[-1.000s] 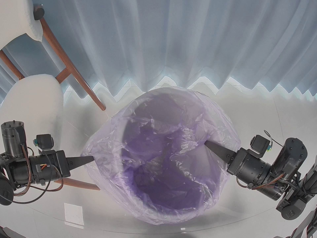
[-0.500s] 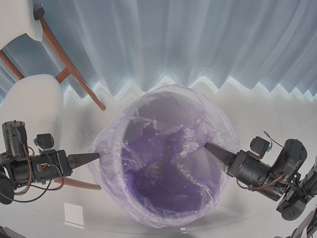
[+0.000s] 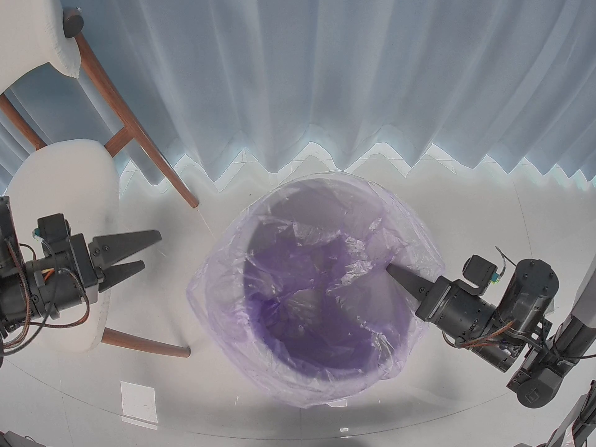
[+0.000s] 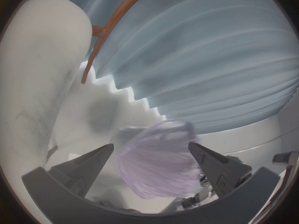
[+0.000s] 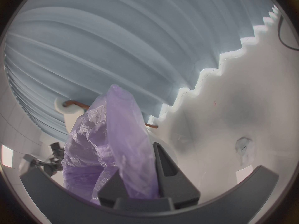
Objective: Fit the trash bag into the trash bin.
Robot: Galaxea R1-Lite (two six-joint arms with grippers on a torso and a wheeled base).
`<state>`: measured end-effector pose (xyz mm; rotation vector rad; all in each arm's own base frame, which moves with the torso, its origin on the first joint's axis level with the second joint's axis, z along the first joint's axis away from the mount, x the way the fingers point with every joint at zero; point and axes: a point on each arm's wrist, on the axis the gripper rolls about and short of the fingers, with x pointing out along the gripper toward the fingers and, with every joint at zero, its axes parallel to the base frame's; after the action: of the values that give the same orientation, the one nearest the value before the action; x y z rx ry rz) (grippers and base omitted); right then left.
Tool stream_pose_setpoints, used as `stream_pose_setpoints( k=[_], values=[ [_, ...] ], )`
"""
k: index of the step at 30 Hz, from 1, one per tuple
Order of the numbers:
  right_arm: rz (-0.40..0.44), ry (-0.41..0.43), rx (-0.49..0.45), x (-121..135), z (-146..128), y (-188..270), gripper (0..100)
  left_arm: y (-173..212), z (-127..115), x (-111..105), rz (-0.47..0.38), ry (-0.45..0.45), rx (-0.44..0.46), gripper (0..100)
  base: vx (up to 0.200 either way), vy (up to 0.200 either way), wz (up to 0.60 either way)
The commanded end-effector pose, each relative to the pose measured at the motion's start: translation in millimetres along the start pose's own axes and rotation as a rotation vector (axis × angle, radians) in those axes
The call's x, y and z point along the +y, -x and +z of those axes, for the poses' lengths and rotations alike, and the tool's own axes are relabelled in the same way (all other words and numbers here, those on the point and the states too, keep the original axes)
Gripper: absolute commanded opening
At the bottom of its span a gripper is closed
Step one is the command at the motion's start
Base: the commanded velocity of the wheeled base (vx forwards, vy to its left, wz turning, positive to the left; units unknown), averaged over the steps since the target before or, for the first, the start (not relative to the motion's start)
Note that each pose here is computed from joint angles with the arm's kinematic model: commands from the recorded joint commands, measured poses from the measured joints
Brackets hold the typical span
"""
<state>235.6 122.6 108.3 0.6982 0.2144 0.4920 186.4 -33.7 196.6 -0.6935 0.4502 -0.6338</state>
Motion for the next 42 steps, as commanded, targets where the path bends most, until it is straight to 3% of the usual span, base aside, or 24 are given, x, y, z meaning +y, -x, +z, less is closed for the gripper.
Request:
stream_pose_setpoints(
  k=[1,4,7,11,14,15,20,27,29,35,42],
  values=[
    [-0.111,0.064,-0.032,-17.1,-10.0,-19.5,0,13.4,2.4,-28.3,-0.141,0.004,0.006,100,0.0,0.0,0.0],
    [-0.125,0.106,-0.058,-14.6,-9.6,-22.7,0,6.7,-12.0,-34.2,-0.181,0.014,0.082,100,0.0,0.0,0.0],
    [-0.103,0.151,-0.053,-7.1,-11.7,-21.5,0,-0.4,-22.1,-35.6,-0.148,0.017,0.104,100,0.0,0.0,0.0],
    [-0.093,0.209,-0.056,3.2,-17.4,-21.0,0,-21.1,-41.5,-35.4,-0.019,0.019,0.131,100,0.0,0.0,0.0],
    [-0.09,0.228,-0.06,7.8,-19.5,-21.1,0,-31.0,-51.7,-37.3,0.028,-0.006,0.152,100,0.0,0.0,0.0],
    [-0.108,0.252,-0.072,9.8,-20.9,-21.2,0,-39.8,-61.9,-37.1,0.086,-0.02,0.161,100,0.0,0.0,0.0],
    [-0.153,0.323,-0.087,7.8,-21.6,-21.0,0,-56.0,-86.2,-35.5,0.191,-0.082,0.2,100,0.0,0.0,0.0],
    [-0.166,0.338,-0.08,4.5,-22.7,-22.2,0,-64.4,-106.1,-37.3,0.248,-0.118,0.235,100,0.0,0.0,0.0],
    [-0.172,0.338,-0.08,2.6,-23.6,-25.0,0,-74.2,-123.4,-32.8,0.299,-0.145,0.285,100,0.0,0.0,0.0],
    [-0.178,0.338,-0.1,6.8,-22.7,-24.7,0,-94.9,-143.0,-18.5,0.424,-0.156,0.318,100,0.0,0.0,0.0],
    [-0.152,0.341,-0.077,13.2,-30.0,-22.9,0,-109.5,-152.1,-20.3,0.419,-0.097,0.284,100,0.0,0.0,0.0]
  ],
)
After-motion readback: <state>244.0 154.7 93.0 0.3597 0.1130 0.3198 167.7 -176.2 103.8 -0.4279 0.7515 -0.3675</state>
